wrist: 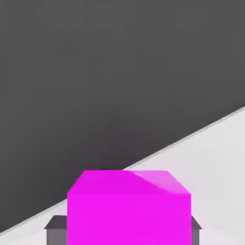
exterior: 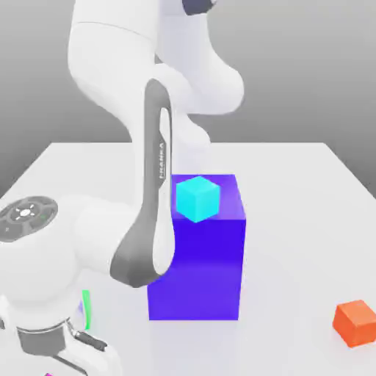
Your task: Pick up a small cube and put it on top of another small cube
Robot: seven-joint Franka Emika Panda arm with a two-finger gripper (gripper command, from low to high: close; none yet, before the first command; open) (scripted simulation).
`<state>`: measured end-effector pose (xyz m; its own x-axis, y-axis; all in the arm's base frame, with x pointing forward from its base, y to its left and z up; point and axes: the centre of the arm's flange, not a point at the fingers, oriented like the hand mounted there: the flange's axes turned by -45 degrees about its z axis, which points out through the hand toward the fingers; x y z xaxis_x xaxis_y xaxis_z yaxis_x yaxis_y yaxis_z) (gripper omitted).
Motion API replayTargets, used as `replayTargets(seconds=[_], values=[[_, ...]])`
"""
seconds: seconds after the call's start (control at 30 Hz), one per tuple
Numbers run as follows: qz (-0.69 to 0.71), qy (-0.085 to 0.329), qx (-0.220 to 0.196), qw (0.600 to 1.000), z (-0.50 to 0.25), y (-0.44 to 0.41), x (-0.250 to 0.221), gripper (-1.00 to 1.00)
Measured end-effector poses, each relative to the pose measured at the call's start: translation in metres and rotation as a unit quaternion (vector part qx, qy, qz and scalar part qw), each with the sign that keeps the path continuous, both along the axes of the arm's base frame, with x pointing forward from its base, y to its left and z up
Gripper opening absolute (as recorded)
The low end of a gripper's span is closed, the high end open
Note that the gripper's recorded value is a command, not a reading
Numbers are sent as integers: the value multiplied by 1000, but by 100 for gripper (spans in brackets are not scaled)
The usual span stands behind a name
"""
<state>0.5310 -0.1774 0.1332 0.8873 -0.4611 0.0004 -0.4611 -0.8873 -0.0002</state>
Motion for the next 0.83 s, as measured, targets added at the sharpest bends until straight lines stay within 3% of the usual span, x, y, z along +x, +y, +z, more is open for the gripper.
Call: replayTargets(seconds=[0.17, 0.47, 0.57, 0.7, 0.73, 0.83], values=[[-13, 0, 1, 1000, 59, -3, -8, -100], [-169, -1, 4, 986, 103, -26, -115, -100], [-215, 0, 1, 977, 103, -31, -147, -100], [-218, 0, 0, 976, 61, -28, -150, -100], [-219, 0, 0, 976, 51, -28, -151, 100], [-219, 0, 0, 976, 51, -28, -151, 100]])
